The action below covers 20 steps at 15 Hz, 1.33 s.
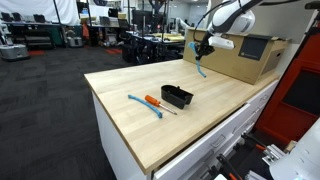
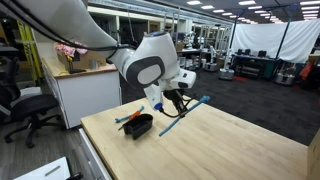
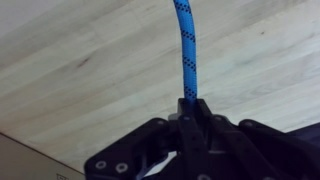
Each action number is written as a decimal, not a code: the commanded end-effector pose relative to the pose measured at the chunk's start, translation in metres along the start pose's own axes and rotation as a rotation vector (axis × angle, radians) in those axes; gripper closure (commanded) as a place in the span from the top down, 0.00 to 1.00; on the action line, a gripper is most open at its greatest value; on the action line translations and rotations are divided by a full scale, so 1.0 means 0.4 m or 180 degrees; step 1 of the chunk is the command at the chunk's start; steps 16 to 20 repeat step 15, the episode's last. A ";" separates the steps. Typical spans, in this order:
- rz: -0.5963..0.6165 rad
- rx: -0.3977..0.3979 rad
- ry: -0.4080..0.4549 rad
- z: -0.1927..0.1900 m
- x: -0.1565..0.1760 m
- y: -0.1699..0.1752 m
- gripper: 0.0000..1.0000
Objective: Remove the blue rope from the black bowl and put it on the table
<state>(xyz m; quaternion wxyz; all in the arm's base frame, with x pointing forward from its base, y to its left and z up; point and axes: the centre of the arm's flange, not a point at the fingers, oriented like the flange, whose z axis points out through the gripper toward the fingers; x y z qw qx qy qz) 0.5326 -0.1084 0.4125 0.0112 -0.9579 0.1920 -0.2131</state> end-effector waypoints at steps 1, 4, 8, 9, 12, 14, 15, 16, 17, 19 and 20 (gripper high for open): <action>0.0065 -0.0169 -0.0282 0.102 -0.030 0.035 0.03; 0.0005 -0.0260 -0.0603 0.161 -0.057 0.036 0.03; -0.0095 -0.0127 -0.1079 0.181 -0.103 0.036 0.49; -0.0125 -0.0052 -0.1143 0.169 -0.112 0.029 0.57; -0.0223 0.0018 -0.1239 0.138 -0.128 0.004 0.77; -0.0285 0.0008 -0.1196 0.107 -0.131 -0.013 0.91; -0.0312 -0.0009 -0.1161 0.089 -0.130 -0.022 0.99; -0.0312 -0.0009 -0.1161 0.089 -0.130 -0.022 0.99; -0.0312 -0.0009 -0.1161 0.089 -0.130 -0.022 0.99; -0.0312 -0.0009 -0.1161 0.089 -0.130 -0.022 0.99; -0.0312 -0.0009 -0.1161 0.089 -0.130 -0.022 0.99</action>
